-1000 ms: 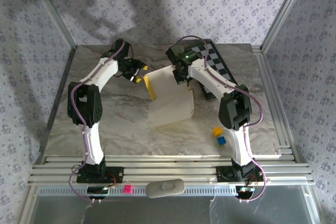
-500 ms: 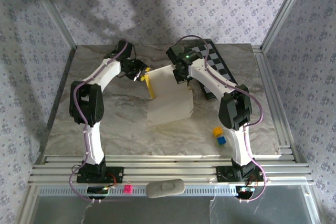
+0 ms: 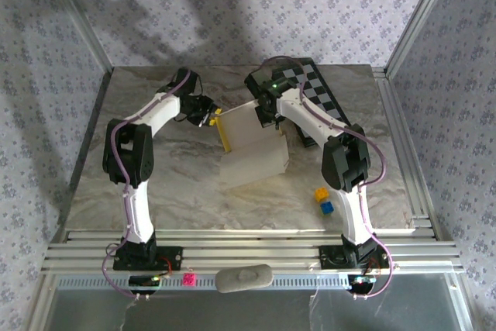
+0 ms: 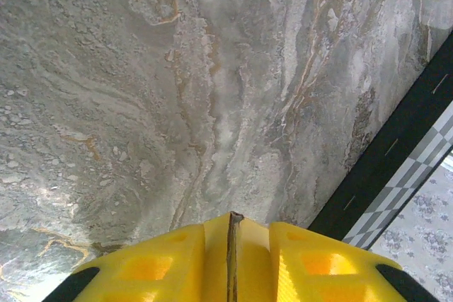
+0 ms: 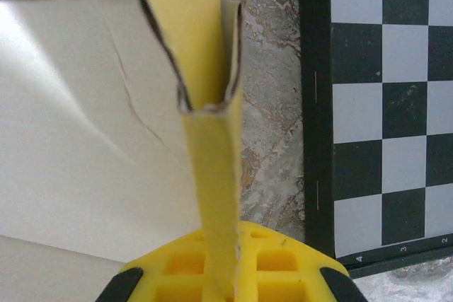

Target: Fold the paper box

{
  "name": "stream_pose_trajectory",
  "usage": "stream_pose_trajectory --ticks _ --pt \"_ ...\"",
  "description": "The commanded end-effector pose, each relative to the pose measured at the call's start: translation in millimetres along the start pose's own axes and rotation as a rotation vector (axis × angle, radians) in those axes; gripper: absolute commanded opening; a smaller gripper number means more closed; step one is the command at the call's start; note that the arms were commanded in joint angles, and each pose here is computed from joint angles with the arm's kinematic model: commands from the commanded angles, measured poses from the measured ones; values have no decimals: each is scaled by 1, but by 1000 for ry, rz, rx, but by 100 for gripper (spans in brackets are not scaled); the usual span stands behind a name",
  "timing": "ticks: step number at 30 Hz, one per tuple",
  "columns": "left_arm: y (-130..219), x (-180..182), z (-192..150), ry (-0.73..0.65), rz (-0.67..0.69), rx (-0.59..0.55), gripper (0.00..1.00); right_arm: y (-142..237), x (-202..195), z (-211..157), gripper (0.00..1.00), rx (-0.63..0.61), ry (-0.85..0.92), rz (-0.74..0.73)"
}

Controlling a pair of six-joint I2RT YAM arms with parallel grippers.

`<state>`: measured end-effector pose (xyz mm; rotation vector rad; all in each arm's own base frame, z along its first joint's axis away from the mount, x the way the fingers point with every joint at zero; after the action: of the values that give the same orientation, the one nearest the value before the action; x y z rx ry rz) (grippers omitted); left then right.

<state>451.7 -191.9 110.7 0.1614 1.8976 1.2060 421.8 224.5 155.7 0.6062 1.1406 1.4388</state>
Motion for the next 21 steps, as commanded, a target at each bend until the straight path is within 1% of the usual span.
stream_pose_trajectory --ticks 1,8,13,17,21 --pt "10 -6 -13 22 -31 15 26 -6 6 -2 0 2 -34 -1" --pt "10 -4 -14 35 -44 14 15 -12 11 -6 0 19 -38 13" --pt "12 -3 -18 22 -43 24 15 -18 11 -10 0 37 -36 10" --pt "12 3 -22 17 -30 32 13 -24 12 -14 0 60 -37 8" --pt "13 10 -25 14 -14 39 14 -31 15 -20 0 96 -42 16"
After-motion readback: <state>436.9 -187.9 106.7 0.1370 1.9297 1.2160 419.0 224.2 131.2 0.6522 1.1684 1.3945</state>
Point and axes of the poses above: each hand's point on the last joint's axis, 136 mm out from that joint toward the fingers, its own y axis back along the fingers, its own x axis along the line the jaws close on, z = x × y, the point moved 2 cm from there along y, back along the fingers, and after that the axes turned 2 degrees about -y, right-handed, at the moved point
